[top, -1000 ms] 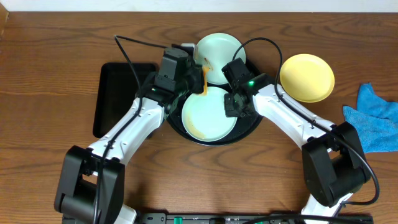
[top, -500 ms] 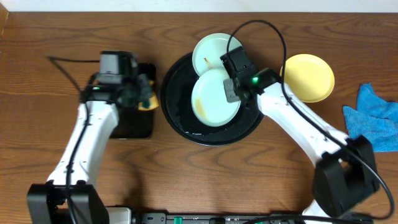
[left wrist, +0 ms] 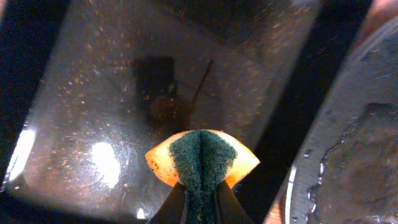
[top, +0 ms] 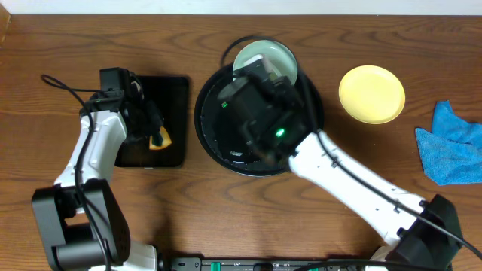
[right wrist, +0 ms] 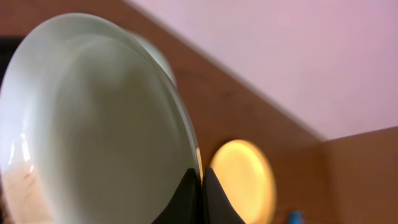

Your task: Clean dirty plates on tray and stack at the side

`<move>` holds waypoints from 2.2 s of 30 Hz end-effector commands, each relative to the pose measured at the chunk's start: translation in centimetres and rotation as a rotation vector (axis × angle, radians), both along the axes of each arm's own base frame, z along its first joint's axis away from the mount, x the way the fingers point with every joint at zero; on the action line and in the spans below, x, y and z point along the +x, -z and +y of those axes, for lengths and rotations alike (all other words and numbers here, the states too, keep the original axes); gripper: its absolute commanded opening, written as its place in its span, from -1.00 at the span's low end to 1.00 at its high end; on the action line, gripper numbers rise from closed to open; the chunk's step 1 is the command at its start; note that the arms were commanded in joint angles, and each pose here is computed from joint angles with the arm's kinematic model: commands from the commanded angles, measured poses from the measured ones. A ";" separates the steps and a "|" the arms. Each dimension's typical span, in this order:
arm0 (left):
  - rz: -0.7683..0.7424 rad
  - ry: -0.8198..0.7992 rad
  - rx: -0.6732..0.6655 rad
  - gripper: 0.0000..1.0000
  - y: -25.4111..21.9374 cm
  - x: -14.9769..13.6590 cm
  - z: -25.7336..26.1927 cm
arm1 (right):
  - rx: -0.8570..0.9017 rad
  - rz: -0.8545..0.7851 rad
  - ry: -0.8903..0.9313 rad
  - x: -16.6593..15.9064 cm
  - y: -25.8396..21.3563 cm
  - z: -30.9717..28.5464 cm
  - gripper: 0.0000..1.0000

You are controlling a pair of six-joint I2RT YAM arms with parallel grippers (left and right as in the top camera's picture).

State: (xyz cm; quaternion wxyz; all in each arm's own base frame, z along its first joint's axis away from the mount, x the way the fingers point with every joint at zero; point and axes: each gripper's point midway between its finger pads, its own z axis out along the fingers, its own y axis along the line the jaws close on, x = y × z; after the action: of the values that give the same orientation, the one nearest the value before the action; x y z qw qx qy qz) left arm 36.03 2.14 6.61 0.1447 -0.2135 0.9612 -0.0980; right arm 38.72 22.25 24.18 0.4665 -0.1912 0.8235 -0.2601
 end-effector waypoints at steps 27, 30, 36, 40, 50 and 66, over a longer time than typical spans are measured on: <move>0.006 0.017 0.007 -0.84 0.2 0.0 0.2 | 0.017 -0.190 0.035 -2.6 -4.3 2.5 -0.98; 0.007 0.017 0.007 -0.84 0.2 -0.1 0.2 | 0.141 -0.035 -0.079 -1.7 -1.4 4.0 -0.98; 0.014 0.017 0.006 -0.84 0.3 -0.2 0.1 | 0.438 0.230 -0.071 1.1 3.1 1.3 -0.98; 0.012 0.017 0.006 -0.85 0.3 -0.2 0.1 | 0.640 0.380 -0.057 3.3 4.7 -2.7 -0.98; 0.013 0.016 0.007 -0.84 0.3 -0.2 0.2 | 0.895 0.309 0.288 7.3 5.1 -23.3 -0.98; 0.013 0.016 0.007 -0.83 0.3 -0.2 0.2 | 0.897 0.358 0.554 6.1 13.1 -36.7 -0.98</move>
State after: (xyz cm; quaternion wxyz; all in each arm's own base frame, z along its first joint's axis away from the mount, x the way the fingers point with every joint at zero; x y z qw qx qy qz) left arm 35.81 2.10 6.14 0.1354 -0.2131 0.9627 -0.0974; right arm 44.18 -14.79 12.15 0.2747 0.2222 0.9351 0.0266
